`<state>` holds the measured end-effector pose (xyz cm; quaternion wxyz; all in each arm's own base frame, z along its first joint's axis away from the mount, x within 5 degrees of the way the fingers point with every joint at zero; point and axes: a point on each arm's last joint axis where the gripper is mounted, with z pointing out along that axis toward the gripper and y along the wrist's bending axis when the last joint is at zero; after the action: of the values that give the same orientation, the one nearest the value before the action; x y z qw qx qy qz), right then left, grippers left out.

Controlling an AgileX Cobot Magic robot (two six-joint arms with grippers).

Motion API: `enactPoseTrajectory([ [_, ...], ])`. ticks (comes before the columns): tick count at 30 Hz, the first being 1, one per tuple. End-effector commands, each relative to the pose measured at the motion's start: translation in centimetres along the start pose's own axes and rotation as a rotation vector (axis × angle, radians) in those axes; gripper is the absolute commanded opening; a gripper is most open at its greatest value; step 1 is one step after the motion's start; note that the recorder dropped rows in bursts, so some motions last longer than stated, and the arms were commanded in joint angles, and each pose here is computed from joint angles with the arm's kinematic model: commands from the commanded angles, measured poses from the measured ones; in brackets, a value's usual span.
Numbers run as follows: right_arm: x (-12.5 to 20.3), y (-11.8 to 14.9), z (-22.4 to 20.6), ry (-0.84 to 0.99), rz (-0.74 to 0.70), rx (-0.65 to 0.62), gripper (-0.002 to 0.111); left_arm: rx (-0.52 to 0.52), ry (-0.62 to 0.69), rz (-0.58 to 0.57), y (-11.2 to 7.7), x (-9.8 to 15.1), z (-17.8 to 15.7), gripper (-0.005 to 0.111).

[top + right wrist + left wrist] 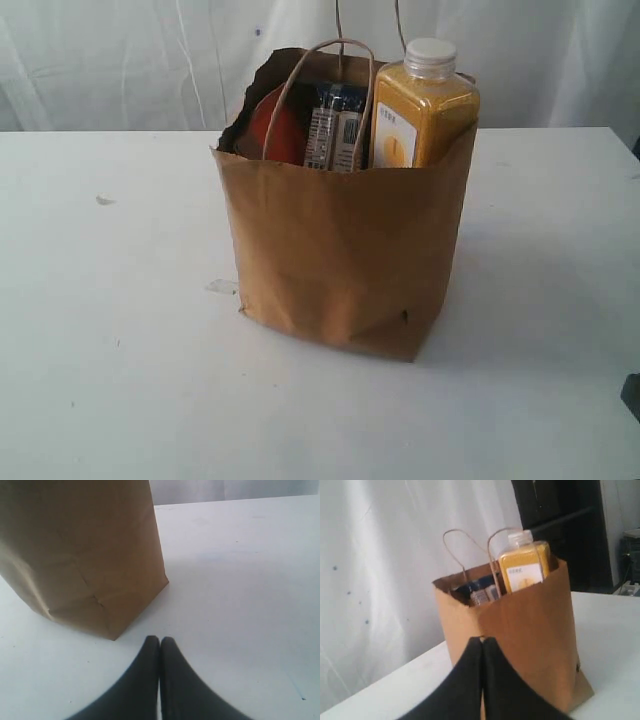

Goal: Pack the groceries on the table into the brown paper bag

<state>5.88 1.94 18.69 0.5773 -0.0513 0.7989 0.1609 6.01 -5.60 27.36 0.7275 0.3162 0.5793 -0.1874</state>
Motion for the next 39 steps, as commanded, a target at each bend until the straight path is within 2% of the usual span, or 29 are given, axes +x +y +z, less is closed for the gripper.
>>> enactPoseTrajectory([
  [1, 0.0, -0.1, 0.0, -0.007, 0.005, 0.008, 0.000, -0.073, 0.012, -0.009, -0.1, 2.7, -1.5, 0.000],
  [7, 0.0, -0.1, 0.0, -0.007, 0.012, 0.008, 0.000, -0.194, 0.046, -0.016, -0.2, 5.9, -2.8, 0.000],
  [9, 0.0, -0.1, 0.0, -0.007, 0.012, 0.008, 0.000, -0.245, 0.015, -0.041, 0.1, 5.7, -3.2, 0.000],
  [17, 0.0, -0.1, 0.0, -0.007, 0.012, 0.008, 0.000, -0.311, 0.166, -0.102, 0.1, 7.1, -3.7, 0.000],
  [22, 0.0, -0.1, 0.0, -0.007, 0.012, 0.008, 0.000, -0.395, 0.219, -0.153, 0.4, 7.6, -3.9, 0.000],
  [29, 0.0, -0.1, 0.0, -0.007, 0.012, 0.008, 0.000, -0.462, 0.261, -0.157, 0.7, 8.0, -4.1, 0.000],
  [39, 0.0, -0.1, 0.0, -0.007, 0.012, 0.008, 0.000, -0.464, 0.262, -0.155, 0.7, 8.0, -4.1, 0.000],
])
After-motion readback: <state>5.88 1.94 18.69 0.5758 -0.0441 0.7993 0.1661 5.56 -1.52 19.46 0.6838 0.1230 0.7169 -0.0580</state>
